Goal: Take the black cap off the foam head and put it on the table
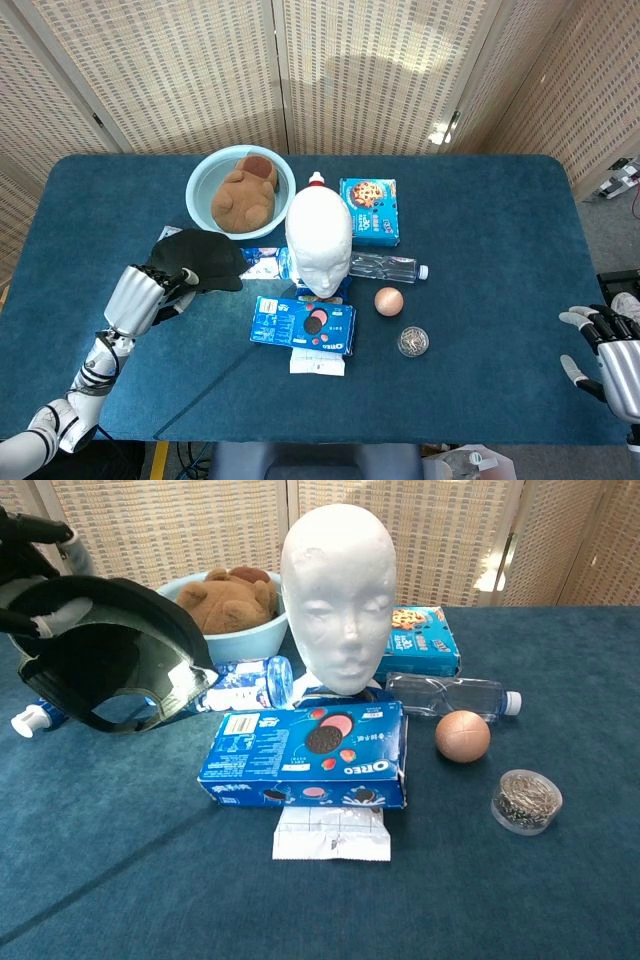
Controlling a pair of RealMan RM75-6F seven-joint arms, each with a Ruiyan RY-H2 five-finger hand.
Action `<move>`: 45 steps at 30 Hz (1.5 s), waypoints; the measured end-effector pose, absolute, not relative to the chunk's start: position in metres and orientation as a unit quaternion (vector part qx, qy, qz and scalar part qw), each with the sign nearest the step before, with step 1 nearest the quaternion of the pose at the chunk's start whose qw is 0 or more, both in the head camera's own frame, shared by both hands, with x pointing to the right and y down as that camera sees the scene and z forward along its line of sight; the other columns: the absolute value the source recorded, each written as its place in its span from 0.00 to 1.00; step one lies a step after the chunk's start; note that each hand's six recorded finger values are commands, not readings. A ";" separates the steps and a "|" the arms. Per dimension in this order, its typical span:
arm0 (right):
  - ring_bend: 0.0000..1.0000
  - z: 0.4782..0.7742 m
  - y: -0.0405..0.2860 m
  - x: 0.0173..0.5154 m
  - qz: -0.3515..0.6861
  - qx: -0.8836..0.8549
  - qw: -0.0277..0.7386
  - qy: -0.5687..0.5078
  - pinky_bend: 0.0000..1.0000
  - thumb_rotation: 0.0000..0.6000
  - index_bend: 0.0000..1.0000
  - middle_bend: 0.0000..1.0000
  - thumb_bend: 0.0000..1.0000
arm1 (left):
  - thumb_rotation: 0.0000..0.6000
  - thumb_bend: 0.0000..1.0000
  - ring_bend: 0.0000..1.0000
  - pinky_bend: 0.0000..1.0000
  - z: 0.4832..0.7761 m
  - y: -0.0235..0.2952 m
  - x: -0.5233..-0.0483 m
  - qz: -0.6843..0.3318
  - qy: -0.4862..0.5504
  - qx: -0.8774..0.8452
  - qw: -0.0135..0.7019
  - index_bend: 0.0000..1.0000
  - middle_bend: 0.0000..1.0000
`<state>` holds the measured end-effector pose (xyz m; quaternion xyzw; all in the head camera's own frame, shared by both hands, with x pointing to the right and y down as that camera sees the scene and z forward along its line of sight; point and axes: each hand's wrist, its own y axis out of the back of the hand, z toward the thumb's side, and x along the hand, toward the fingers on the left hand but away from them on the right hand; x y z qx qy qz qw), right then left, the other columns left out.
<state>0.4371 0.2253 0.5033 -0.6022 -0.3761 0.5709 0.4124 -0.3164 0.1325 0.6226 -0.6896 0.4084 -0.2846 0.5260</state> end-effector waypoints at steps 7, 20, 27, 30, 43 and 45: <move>0.19 0.503 0.227 0.438 0.572 -0.601 0.411 -0.377 0.30 1.00 0.33 0.29 0.28 | 1.00 0.42 1.00 1.00 0.647 0.152 -0.315 -0.305 0.375 -0.707 0.516 0.68 1.00; 0.19 0.504 0.226 0.439 0.573 -0.601 0.410 -0.377 0.30 1.00 0.33 0.29 0.28 | 1.00 0.42 1.00 1.00 0.686 0.187 -0.309 -0.356 0.324 -0.731 0.484 0.60 1.00; 0.19 0.505 0.227 0.441 0.575 -0.600 0.408 -0.378 0.30 1.00 0.33 0.29 0.27 | 1.00 0.41 1.00 1.00 0.696 0.195 -0.301 -0.387 0.305 -0.742 0.454 0.40 1.00; 0.19 0.505 0.227 0.442 0.575 -0.600 0.408 -0.379 0.30 1.00 0.33 0.29 0.28 | 1.00 0.39 1.00 1.00 0.697 0.198 -0.299 -0.406 0.293 -0.745 0.440 0.29 0.98; 0.19 0.505 0.228 0.443 0.573 -0.601 0.408 -0.381 0.30 1.00 0.33 0.29 0.27 | 1.00 0.16 0.73 1.00 0.680 0.209 -0.301 -0.496 0.228 -0.735 0.403 0.00 0.66; 0.19 0.505 0.228 0.444 0.572 -0.600 0.408 -0.382 0.30 1.00 0.33 0.29 0.28 | 1.00 0.14 0.68 1.00 0.677 0.210 -0.304 -0.505 0.223 -0.729 0.404 0.00 0.59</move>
